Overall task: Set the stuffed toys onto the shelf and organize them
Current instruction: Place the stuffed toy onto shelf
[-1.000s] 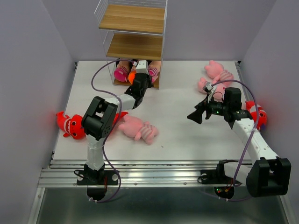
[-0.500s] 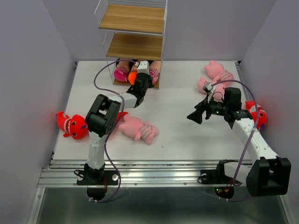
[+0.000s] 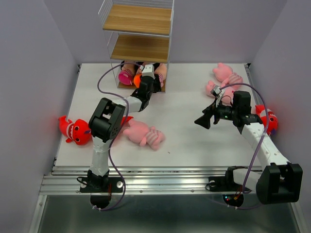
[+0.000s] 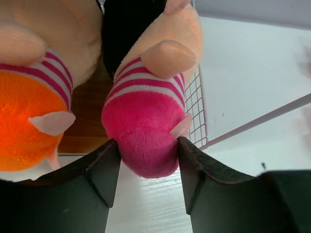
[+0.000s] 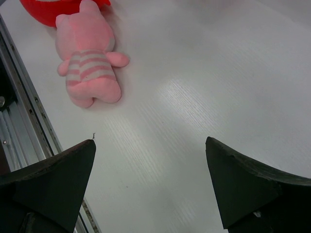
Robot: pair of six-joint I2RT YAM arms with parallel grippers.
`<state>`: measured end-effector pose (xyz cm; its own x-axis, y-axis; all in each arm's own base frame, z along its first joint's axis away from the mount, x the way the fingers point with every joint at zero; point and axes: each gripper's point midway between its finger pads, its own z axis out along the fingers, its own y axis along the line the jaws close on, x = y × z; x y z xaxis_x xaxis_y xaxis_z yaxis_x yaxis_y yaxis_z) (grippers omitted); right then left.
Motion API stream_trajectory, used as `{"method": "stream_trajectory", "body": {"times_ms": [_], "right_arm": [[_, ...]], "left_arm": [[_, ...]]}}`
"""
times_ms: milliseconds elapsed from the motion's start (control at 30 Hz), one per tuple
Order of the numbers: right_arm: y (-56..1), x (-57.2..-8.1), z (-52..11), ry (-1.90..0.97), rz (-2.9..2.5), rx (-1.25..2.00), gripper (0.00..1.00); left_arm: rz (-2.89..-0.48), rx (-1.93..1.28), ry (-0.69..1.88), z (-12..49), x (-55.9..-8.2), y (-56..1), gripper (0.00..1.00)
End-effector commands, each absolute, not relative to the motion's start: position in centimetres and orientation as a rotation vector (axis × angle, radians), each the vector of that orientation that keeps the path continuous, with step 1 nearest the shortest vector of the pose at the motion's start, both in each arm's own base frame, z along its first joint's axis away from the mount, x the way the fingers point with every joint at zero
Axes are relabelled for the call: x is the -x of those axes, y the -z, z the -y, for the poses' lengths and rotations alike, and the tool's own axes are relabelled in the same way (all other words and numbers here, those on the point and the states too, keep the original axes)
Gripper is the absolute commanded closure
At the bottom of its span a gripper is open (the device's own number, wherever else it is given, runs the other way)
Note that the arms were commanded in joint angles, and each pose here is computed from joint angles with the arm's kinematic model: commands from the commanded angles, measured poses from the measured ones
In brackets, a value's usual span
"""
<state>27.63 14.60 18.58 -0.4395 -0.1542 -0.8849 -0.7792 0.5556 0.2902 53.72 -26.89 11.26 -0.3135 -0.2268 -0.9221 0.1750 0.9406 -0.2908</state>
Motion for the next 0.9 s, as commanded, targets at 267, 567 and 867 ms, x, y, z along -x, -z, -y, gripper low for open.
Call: {"method": "stream_trajectory", "body": {"times_ms": [267,567,867], "right_arm": [[-18.9,-28.2,-14.7,-0.874,-1.872,0.784,0.00],[-18.9,-28.1,-14.7,-0.872,-1.866,0.794,0.00],[-18.7,-27.9,-14.6,-0.859,-1.862,0.822,0.00]], "left_arm": [[-1.787,0.070,0.437,26.5,-53.7,-14.8,0.09],[-1.747,0.059,0.496,25.9,-51.2,-18.3,0.07],[-1.741,0.020,0.560,24.7,-46.5,-20.2,0.06]]}}
